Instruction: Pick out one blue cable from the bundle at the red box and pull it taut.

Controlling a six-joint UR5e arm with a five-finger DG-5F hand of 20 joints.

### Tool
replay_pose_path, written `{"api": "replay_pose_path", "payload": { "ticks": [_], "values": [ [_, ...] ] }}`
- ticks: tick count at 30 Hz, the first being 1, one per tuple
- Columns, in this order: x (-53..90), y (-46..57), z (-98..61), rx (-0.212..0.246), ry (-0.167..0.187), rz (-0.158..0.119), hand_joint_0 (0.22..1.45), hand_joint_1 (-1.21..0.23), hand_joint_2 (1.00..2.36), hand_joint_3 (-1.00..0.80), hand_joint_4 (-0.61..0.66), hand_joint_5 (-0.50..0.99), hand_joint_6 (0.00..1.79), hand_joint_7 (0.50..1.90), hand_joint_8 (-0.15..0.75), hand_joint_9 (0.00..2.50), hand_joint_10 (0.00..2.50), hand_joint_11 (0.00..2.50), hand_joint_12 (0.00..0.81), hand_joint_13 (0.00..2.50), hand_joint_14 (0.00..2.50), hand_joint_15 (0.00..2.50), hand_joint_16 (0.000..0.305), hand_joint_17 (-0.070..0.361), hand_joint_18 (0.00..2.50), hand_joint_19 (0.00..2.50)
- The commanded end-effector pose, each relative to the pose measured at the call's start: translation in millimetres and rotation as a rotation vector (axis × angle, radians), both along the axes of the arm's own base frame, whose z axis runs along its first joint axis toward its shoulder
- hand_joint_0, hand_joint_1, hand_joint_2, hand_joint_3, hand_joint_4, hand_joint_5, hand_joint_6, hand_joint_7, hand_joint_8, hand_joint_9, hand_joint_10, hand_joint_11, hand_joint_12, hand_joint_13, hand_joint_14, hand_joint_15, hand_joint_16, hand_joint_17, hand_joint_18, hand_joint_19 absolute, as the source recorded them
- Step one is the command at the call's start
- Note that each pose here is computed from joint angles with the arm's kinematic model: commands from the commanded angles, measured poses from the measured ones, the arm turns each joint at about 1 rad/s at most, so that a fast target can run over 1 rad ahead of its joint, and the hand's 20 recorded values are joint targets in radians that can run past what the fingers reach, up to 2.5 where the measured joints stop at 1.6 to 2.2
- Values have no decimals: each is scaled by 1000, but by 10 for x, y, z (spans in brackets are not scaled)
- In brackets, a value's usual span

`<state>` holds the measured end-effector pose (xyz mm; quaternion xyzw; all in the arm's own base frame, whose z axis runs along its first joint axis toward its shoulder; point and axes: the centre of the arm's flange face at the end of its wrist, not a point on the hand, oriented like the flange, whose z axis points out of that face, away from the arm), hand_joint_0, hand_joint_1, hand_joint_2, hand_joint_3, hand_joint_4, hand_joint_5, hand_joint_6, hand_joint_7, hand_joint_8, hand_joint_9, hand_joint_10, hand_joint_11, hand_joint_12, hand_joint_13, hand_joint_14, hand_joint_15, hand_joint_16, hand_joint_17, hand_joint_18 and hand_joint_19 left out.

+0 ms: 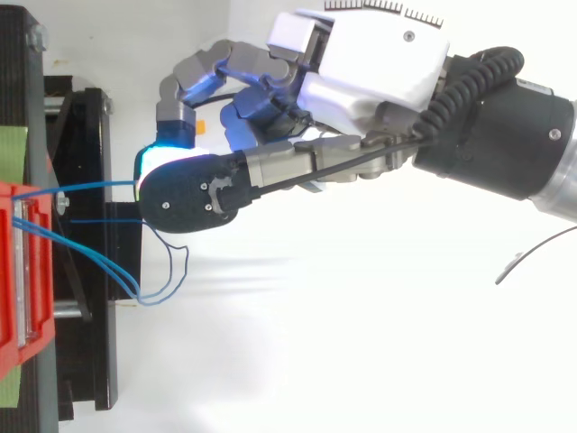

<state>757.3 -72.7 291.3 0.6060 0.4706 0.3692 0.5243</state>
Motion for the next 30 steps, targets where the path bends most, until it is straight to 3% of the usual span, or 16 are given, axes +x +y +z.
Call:
{"api": "replay_pose_path", "payload": {
  "ticks": [1,6,11,25,30],
  "values": [
    [-2,-4,-8,0,3,0,691,-775,1026,-191,-58,-217,975,1157,255,790,2500,1361,307,950,2500,1355,38,86,1247,1631],
    [-4,-4,3,0,2,0,703,-777,1035,-52,-189,-216,975,1311,239,775,2500,1326,300,943,2500,1321,37,82,1235,1639],
    [-3,-6,-8,2,2,-2,717,-768,1036,-11,-278,-214,978,1360,223,793,2500,1305,289,956,2500,1302,35,79,1234,1651],
    [3,-1,23,5,-3,2,721,-757,1035,-8,-254,-211,979,1369,232,811,2500,1350,292,969,2500,1347,34,76,1234,1674],
    [-6,18,171,6,-14,13,722,-754,1034,-8,-257,-210,979,1369,235,811,2500,1349,291,966,2500,1320,34,77,1234,1675]
  ]
}}
